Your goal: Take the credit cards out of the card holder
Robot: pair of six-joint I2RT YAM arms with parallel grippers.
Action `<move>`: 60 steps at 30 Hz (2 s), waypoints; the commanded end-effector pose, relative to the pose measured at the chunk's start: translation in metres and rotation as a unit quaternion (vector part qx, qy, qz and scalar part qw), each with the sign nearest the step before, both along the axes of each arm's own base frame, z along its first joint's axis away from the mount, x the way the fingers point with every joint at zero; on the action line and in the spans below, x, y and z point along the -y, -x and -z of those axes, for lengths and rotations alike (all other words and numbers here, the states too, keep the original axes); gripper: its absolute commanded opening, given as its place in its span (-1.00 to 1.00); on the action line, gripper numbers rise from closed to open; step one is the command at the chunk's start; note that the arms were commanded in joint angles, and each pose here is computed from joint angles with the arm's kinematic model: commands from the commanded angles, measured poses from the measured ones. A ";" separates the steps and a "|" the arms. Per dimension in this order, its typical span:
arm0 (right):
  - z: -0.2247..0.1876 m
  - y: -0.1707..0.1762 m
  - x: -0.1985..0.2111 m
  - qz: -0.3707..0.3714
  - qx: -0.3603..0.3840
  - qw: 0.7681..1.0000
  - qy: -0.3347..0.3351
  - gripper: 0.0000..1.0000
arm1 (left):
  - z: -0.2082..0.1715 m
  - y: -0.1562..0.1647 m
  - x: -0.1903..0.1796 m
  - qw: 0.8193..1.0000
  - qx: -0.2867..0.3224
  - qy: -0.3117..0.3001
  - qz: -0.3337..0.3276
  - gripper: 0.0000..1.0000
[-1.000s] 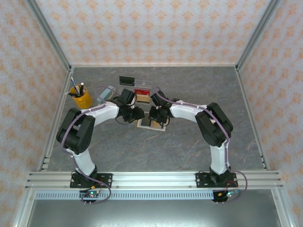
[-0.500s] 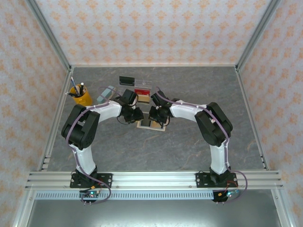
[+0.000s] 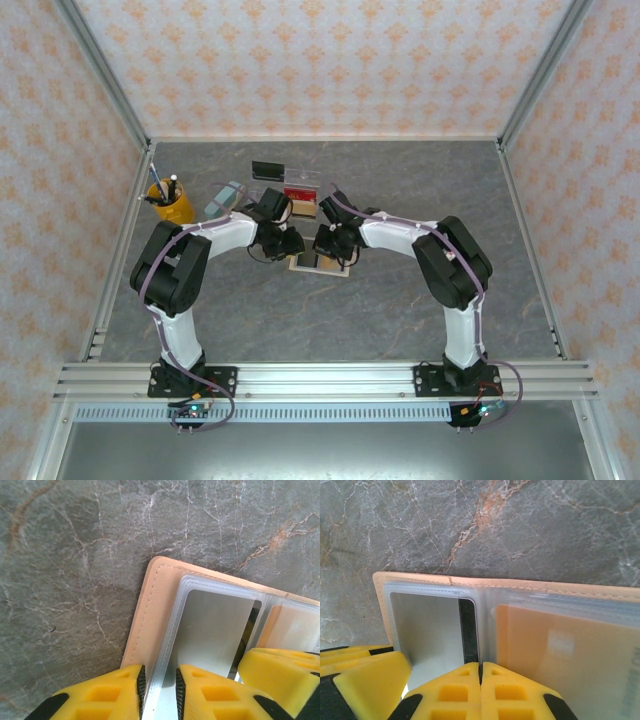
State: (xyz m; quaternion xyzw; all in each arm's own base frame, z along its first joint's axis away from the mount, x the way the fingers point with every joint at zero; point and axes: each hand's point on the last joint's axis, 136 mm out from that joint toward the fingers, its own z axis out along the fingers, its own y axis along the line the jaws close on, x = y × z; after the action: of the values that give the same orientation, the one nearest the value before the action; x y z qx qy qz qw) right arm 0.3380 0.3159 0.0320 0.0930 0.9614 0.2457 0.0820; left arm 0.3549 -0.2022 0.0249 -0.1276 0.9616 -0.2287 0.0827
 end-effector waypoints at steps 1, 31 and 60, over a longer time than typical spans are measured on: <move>-0.015 0.003 0.014 -0.001 0.012 1.000 0.012 -0.92 | 0.004 0.003 -0.007 1.000 -0.009 -0.029 0.004 -0.43; 0.004 0.010 0.001 -0.014 -0.031 0.999 -0.039 -0.63 | 0.016 0.013 0.002 0.999 -0.037 -0.001 0.013 -0.70; -0.011 0.015 0.021 -0.034 -0.020 0.999 -0.034 -0.96 | 0.014 0.009 -0.013 0.999 -0.031 -0.016 -0.026 -0.51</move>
State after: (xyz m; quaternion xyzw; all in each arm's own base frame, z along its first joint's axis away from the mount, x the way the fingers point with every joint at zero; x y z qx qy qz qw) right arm 0.3263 0.3107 0.0354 0.0734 0.9501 0.3004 0.0412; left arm 0.3534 -0.2026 0.0214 -0.1392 0.9602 -0.2318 0.0697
